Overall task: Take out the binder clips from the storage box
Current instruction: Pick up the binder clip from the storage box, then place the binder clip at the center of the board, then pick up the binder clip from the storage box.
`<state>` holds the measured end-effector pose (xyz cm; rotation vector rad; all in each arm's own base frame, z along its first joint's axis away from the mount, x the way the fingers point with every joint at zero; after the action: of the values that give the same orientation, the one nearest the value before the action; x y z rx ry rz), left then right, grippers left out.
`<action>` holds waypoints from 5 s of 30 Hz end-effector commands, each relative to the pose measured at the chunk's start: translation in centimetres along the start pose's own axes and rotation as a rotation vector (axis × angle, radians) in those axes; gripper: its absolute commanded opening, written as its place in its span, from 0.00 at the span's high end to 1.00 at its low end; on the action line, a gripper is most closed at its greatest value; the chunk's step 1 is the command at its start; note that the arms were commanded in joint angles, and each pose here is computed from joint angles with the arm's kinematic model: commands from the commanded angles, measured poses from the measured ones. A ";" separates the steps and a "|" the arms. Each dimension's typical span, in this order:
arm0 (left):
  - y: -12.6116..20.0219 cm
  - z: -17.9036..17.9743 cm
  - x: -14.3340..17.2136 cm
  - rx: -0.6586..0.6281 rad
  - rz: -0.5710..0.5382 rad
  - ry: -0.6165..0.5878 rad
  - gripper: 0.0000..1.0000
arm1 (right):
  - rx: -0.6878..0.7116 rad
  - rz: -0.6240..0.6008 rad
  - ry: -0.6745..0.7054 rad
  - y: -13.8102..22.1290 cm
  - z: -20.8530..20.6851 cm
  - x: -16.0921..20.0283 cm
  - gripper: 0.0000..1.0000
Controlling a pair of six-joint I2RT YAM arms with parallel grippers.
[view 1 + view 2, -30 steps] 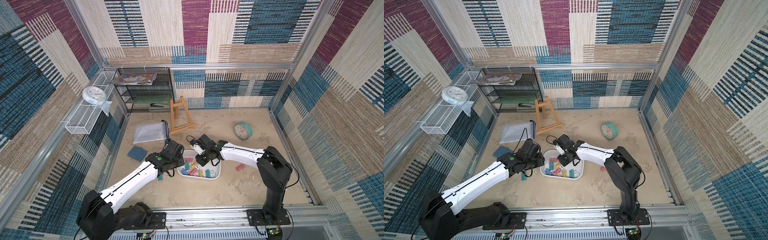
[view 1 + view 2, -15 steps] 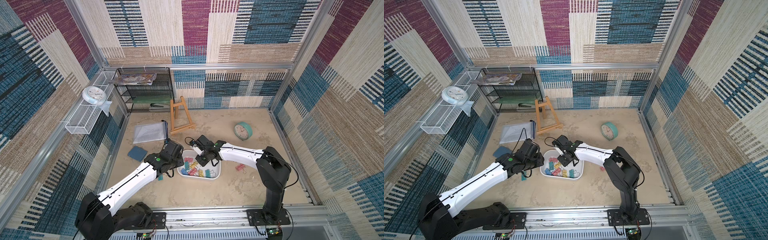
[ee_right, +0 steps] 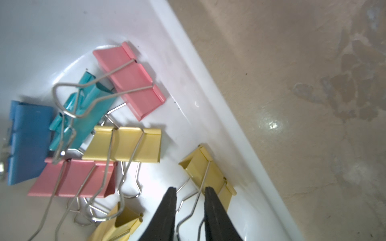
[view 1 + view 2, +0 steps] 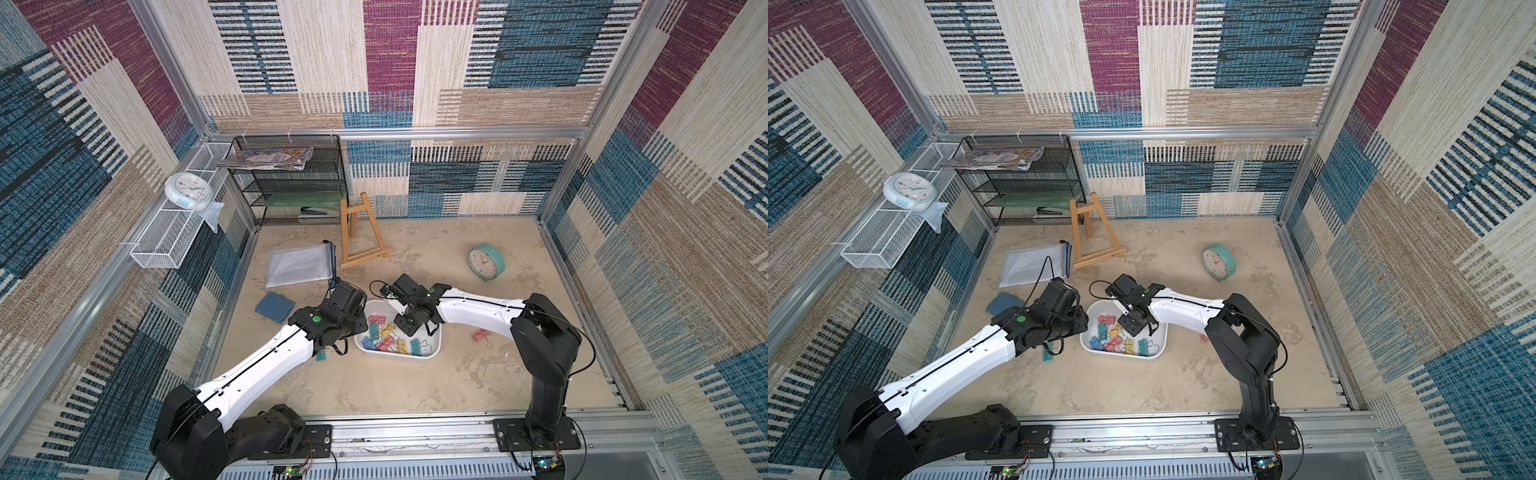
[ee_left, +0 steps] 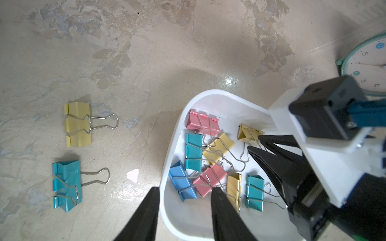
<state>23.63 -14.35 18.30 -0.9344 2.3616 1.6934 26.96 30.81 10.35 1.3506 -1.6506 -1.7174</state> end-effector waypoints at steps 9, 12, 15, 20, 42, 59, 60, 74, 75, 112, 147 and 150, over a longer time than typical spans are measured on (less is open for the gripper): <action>0.3 0.0 -0.2 0.000 -0.014 0.001 0.55 | 0.008 -0.010 0.021 1.1 -0.1 0.2 0.85; 0.4 -0.1 -0.2 0.007 -0.013 0.003 0.54 | 0.022 -0.019 0.021 1.8 -0.3 0.2 0.92; 0.5 -0.3 -0.3 0.015 -0.014 0.004 0.54 | 0.042 -0.046 0.019 2.9 -0.6 0.2 0.98; 0.5 -0.8 -0.4 0.029 -0.006 -0.002 0.54 | 0.074 -0.084 -0.003 4.8 -1.1 0.2 1.00; -0.6 -12.8 3.4 0.187 0.084 -0.278 0.40 | 0.439 -0.049 -0.404 6.4 -13.2 6.1 1.00; 0.4 -11.8 2.8 0.186 0.016 -0.280 0.37 | 0.435 0.120 -0.301 -1.6 -15.4 5.2 0.98; 0.5 -11.8 2.8 0.183 0.015 -0.281 0.37 | 0.424 0.117 -0.300 -1.7 -15.2 5.2 0.96; 0.6 -11.7 2.8 0.190 0.011 -0.285 0.37 | 0.349 0.008 -0.345 3.4 -14.2 4.7 0.77; 0.7 -11.6 2.8 0.191 0.010 -0.285 0.37 | 0.336 -0.016 -0.354 4.1 -14.0 4.5 0.76; 1.7 -6.7 5.4 0.241 -0.017 -0.289 0.04 | -0.177 0.038 -0.638 6.2 0.2 5.9 0.65; 1.1 -7.5 5.6 0.243 0.014 -0.344 0.01 | -0.200 0.020 -0.625 6.1 0.7 4.6 1.00; 1.2 -7.8 5.5 0.248 0.013 -0.348 0.00 | -0.191 -0.005 -0.626 6.7 0.4 4.3 1.00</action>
<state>20.57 -23.13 19.73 -0.5476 2.2768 1.4008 22.20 26.31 14.36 0.7406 -1.6711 -2.3904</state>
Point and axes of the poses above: each gripper's point midway between its finger pads, its own y axis back along the fingers, its own z axis along the line the jaws close on, x = y × z, the point moved 6 cm from there along y, back along the fingers, and after that the axes turned 8 degrees about y, right-handed, at the moved point
